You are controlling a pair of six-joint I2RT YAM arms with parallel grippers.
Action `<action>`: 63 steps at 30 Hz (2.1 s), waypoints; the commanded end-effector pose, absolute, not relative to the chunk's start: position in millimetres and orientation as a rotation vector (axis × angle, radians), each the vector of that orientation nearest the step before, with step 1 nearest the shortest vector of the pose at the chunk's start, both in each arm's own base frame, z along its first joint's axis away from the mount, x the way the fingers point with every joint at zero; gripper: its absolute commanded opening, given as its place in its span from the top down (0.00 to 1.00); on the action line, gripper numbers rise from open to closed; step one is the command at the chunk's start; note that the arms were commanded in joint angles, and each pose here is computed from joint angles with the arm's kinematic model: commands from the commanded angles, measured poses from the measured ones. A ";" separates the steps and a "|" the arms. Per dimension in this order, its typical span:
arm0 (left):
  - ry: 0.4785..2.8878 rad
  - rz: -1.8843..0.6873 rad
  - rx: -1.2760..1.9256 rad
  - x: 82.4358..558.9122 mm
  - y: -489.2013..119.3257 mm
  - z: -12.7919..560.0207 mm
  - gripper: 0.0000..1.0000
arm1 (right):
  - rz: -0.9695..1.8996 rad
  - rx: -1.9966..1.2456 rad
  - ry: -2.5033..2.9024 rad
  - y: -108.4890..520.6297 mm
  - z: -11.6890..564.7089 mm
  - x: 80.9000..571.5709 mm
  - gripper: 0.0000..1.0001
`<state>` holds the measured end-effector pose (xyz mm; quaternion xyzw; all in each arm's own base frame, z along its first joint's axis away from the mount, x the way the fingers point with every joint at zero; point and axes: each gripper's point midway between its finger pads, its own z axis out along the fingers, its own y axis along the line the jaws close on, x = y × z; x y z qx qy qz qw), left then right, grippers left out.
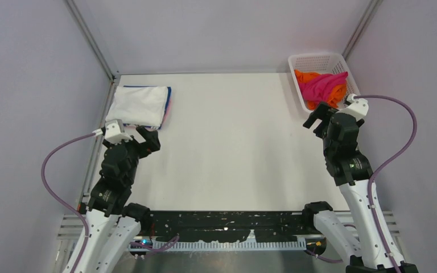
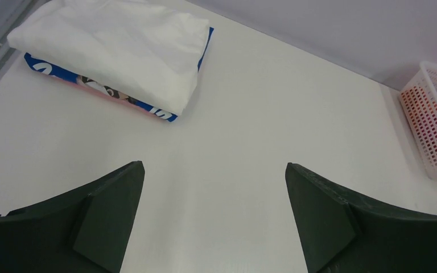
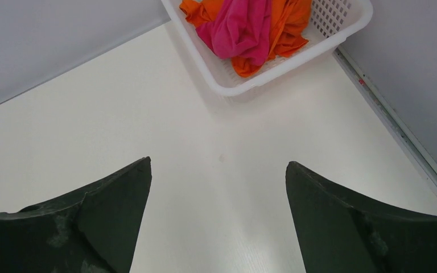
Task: Fold and stack the t-shirts
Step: Grab crumpled tshirt from bin with the right arm
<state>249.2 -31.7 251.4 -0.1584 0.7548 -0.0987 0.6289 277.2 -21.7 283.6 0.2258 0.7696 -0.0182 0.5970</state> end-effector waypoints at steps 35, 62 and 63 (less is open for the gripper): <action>1.721 -0.243 -0.359 267.2 -38.9 247.2 0.01 | -0.307 0.643 2.057 -118.0 177.3 583.9 0.32; 1.670 -0.374 -0.307 251.6 -53.7 258.6 0.01 | 0.540 -0.044 1.353 69.6 590.7 405.6 0.95; 1.669 -0.384 -0.303 251.0 -55.1 259.3 0.01 | 0.600 -0.108 1.345 94.6 595.4 392.6 0.95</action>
